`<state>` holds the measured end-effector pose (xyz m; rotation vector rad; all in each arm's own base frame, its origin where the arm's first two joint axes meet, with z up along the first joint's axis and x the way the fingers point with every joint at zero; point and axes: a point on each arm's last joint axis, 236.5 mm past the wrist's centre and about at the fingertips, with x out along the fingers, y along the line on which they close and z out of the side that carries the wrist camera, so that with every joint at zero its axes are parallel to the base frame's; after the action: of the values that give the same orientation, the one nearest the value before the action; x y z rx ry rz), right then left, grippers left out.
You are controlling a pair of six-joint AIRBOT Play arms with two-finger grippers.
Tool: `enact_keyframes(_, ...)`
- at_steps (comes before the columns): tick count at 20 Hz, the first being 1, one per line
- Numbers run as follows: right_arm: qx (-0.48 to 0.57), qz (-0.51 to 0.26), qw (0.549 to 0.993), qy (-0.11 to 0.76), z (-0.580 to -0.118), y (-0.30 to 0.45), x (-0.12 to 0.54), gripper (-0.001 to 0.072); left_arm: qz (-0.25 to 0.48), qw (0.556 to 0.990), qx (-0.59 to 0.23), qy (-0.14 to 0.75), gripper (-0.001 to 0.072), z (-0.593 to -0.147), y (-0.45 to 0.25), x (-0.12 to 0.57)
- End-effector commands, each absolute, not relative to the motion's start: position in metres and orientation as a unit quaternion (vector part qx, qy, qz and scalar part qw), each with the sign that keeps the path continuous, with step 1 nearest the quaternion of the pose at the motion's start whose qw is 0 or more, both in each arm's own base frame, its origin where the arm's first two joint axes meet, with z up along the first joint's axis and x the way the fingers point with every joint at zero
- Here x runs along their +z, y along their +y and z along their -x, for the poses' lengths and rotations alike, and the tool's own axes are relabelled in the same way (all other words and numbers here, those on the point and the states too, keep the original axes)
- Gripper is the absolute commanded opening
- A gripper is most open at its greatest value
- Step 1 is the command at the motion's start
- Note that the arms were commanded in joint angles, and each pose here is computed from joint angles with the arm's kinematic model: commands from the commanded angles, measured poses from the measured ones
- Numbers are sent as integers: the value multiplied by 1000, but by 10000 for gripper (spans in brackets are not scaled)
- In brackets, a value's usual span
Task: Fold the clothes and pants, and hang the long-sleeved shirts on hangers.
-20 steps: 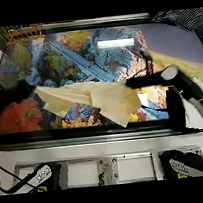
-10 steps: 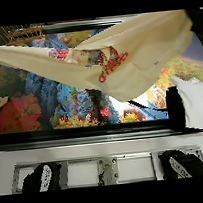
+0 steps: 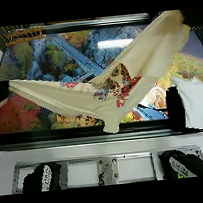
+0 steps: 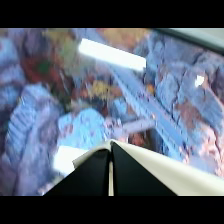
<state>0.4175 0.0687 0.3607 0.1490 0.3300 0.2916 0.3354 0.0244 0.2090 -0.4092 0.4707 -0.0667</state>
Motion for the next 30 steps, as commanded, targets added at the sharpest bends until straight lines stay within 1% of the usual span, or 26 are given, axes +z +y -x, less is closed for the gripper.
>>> enact_keyframes(1, 137, -85, 951, 264, -483, 67, 267, 20, 221, 926, -44, 304, 3, -354, 14, 142)
enact_keyframes(2, 135, -86, 943, 292, -497, 66, 238, 164, 220, 920, -43, 321, 4, -359, 13, 126)
enact_keyframes(3, 135, -89, 930, 329, -504, 66, 208, 492, 214, 915, -38, 341, 3, -362, 15, 108)
enact_keyframes(4, 137, -92, 916, 365, -503, 66, 183, 581, 209, 909, -30, 359, 3, -362, 19, 93)
enact_keyframes(5, 137, -93, 900, 403, -497, 62, 162, 566, 210, 903, -17, 375, 3, -359, 26, 79)
enact_keyframes(8, 115, -80, 862, 487, -463, 39, 117, 556, 217, 887, 21, 406, 3, -346, 51, 47)
enact_keyframes(9, 104, -73, 847, 516, -443, 31, 98, 464, 223, 882, 28, 414, 3, -341, 54, 38)
enact_keyframes(10, 98, -74, 831, 543, -422, 29, 79, 396, 231, 876, 35, 423, 3, -334, 57, 27)
enact_keyframes(11, 100, -83, 812, 569, -398, 33, 57, 380, 237, 869, 39, 432, 3, -328, 57, 16)
enact_keyframes(12, 98, -106, 791, 595, -372, 41, 35, 380, 242, 864, 40, 440, 4, -323, 56, 8)
enact_keyframes(14, 78, -183, 733, 650, -313, 60, -11, 381, 246, 858, 41, 450, 3, -318, 53, -2)
enact_keyframes(16, 77, -236, 685, 685, -260, 82, -52, 385, 248, 855, 40, 454, 3, -316, 51, -6)
enact_keyframes(19, 78, -305, 641, 700, -217, 117, -90, 385, 248, 855, 40, 454, 4, -316, 51, -6)
enact_keyframes(20, 77, -318, 637, 698, -212, 126, -99, 385, 248, 855, 40, 453, 3, -316, 51, -6)
enact_keyframes(22, 79, -329, 650, 681, -214, 144, -109, 385, 248, 855, 40, 454, 4, -316, 51, -6)
enact_keyframes(25, 95, -318, 680, 654, -226, 169, -112, 383, 247, 855, 40, 454, 4, -316, 51, -6)
enact_keyframes(27, 100, -318, 682, 651, -227, 183, -116, 381, 248, 855, 40, 454, 3, -316, 51, -6)
enact_keyframes(28, 101, -319, 681, 651, -227, 187, -117, 362, 248, 855, 40, 454, 3, -316, 51, -6)
enact_keyframes(29, 102, -317, 683, 650, -227, 189, -118, 362, 248, 855, 40, 454, 4, -316, 51, -6)
enact_keyframes(30, 103, -316, 687, 646, -230, 189, -118, 304, 247, 855, 40, 454, 4, -316, 51, -6)
